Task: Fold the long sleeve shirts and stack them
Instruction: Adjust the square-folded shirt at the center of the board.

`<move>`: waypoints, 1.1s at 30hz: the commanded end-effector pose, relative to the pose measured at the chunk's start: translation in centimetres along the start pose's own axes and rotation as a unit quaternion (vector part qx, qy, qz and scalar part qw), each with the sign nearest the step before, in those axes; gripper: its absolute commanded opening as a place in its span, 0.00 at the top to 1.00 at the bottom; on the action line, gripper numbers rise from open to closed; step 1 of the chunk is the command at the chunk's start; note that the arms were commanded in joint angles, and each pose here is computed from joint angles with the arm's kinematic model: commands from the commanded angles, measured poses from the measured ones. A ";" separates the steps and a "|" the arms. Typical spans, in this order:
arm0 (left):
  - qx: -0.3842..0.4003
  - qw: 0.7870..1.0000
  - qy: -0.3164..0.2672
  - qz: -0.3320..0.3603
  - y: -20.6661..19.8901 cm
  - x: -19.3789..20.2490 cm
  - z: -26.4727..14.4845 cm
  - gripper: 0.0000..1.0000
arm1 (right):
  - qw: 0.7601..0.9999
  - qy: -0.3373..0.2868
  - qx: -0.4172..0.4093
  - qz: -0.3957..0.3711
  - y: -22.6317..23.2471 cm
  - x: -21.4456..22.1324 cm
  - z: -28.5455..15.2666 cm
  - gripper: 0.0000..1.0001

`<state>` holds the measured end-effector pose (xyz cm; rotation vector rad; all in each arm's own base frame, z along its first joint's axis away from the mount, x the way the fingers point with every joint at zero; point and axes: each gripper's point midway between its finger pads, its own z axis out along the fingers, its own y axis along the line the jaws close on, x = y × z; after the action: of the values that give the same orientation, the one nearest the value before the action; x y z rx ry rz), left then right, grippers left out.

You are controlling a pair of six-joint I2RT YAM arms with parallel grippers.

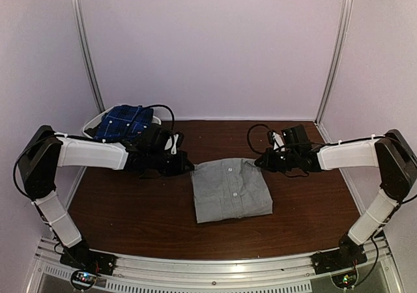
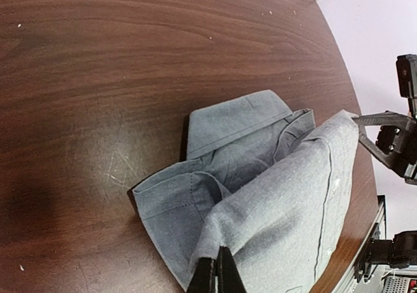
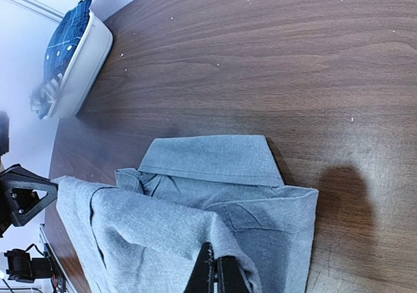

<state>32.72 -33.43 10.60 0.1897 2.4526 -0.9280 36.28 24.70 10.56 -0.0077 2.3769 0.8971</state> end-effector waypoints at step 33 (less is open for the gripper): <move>0.022 1.000 -0.014 -0.015 4.1 -8.8 6.7 1.00 | 0.984 -0.052 0.137 -0.101 0.9 -6.6 2.4 0.47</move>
<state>44.00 -33.15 5.76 0.0794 2.4795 -0.9717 42.86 24.61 12.23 -0.0421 2.3497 0.5764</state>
